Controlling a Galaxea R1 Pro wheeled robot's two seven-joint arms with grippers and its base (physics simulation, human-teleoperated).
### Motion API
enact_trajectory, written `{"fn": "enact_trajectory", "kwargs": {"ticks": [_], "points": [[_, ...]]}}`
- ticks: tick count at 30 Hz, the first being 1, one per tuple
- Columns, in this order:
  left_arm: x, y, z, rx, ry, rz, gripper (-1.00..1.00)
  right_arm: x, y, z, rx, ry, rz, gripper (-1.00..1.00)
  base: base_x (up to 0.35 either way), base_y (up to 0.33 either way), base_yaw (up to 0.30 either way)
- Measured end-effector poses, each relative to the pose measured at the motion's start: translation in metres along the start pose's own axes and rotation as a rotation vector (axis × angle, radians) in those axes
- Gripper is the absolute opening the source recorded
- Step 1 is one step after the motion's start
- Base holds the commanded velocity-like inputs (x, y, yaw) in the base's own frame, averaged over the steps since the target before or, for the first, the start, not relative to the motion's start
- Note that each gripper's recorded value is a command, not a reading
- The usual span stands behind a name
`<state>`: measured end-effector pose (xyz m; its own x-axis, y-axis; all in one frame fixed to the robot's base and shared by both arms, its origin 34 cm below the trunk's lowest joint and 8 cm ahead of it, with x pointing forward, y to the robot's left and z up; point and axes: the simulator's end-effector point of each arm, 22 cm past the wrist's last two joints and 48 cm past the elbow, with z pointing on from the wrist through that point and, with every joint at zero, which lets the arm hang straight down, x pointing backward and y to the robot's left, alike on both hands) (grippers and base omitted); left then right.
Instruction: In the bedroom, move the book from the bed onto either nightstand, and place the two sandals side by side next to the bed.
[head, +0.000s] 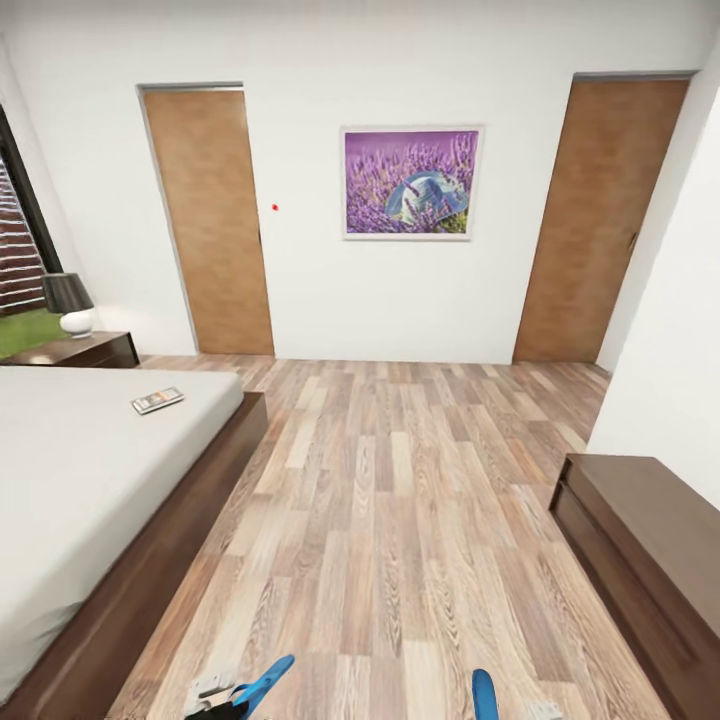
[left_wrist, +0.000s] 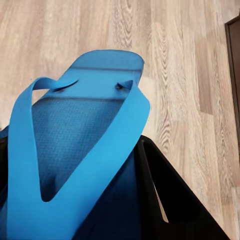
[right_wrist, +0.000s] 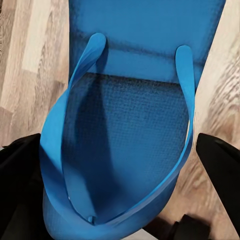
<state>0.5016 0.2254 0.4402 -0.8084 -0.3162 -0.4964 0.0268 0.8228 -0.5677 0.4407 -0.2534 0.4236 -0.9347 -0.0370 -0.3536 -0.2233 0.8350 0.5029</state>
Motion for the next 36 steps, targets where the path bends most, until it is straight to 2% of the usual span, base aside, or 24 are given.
{"fn": "enact_trajectory", "kwargs": {"ticks": [15, 36], "points": [[-0.0005, -0.0001, 0.0001, 0.000, -0.001, 0.000, -1.00, -0.0002, 0.0000, 0.0000, 0.000, 0.000, 0.000, -1.00, 0.000, 0.000, 0.271], [-0.0002, 0.0001, 0.0001, -0.001, -0.001, -0.001, -1.00, -0.0001, 0.0002, -0.0001, -0.001, 0.000, 0.001, -1.00, 0.000, 0.000, 0.010]]}}
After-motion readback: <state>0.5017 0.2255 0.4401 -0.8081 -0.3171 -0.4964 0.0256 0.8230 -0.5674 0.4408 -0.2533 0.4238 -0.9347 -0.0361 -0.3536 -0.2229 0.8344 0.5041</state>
